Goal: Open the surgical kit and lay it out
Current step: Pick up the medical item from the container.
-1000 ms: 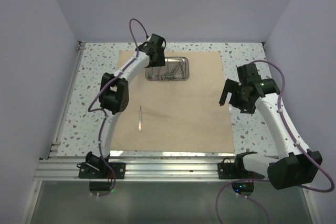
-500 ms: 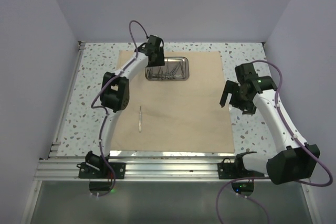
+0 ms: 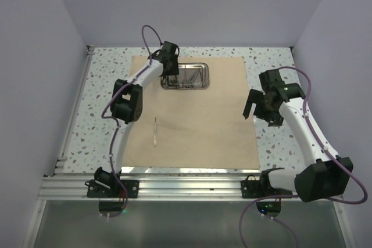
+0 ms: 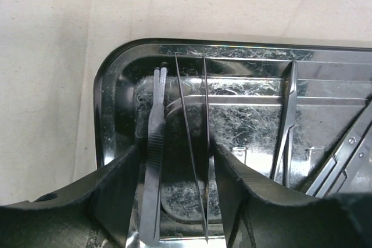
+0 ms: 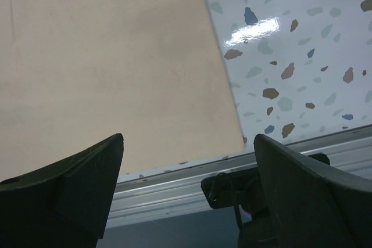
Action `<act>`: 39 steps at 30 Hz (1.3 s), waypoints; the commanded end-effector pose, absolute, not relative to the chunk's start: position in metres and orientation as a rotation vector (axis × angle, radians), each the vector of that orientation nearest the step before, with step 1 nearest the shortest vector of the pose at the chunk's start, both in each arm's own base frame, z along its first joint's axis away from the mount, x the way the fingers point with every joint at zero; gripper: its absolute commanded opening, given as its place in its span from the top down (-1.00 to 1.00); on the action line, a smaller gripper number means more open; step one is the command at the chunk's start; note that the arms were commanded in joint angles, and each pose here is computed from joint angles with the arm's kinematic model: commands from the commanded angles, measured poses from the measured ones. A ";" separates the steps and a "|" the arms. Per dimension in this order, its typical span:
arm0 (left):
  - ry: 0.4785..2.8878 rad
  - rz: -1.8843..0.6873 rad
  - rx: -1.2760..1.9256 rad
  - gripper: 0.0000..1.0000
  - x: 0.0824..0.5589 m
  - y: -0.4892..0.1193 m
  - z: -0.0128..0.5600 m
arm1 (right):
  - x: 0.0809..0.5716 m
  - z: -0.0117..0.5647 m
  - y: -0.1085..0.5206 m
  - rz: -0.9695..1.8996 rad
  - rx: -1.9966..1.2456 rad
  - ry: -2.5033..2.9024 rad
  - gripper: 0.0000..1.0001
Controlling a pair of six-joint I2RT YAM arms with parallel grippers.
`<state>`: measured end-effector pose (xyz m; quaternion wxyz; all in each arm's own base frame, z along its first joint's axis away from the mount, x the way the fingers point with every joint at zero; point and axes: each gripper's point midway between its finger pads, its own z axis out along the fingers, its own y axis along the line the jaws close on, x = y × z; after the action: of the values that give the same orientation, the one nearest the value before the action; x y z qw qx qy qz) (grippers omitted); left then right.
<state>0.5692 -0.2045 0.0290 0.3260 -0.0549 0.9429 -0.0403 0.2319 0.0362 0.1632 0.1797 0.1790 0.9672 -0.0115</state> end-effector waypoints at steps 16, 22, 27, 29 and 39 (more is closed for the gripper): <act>2.668 -0.001 -0.115 1.00 0.496 -0.186 -0.023 | 0.240 0.157 0.036 -0.040 0.473 2.749 -0.97; 2.593 0.021 -0.088 1.00 0.517 -0.194 0.018 | 0.238 0.155 0.038 -0.026 0.469 2.749 -0.97; 2.516 -0.021 -0.090 1.00 0.530 -0.203 0.060 | 0.235 0.154 0.038 -0.020 0.462 2.747 -0.97; 2.501 -0.038 -0.095 1.00 0.531 -0.204 0.071 | 0.235 0.154 0.037 -0.022 0.462 2.745 -0.97; 2.443 -0.085 -0.118 1.00 0.520 -0.210 0.118 | 0.229 0.155 0.037 -0.008 0.430 2.733 -0.97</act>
<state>0.5178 -0.2045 0.0489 0.2864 -0.0348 0.9574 -0.0081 0.2297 0.0358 0.1488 0.1690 0.1643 0.9717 -0.0141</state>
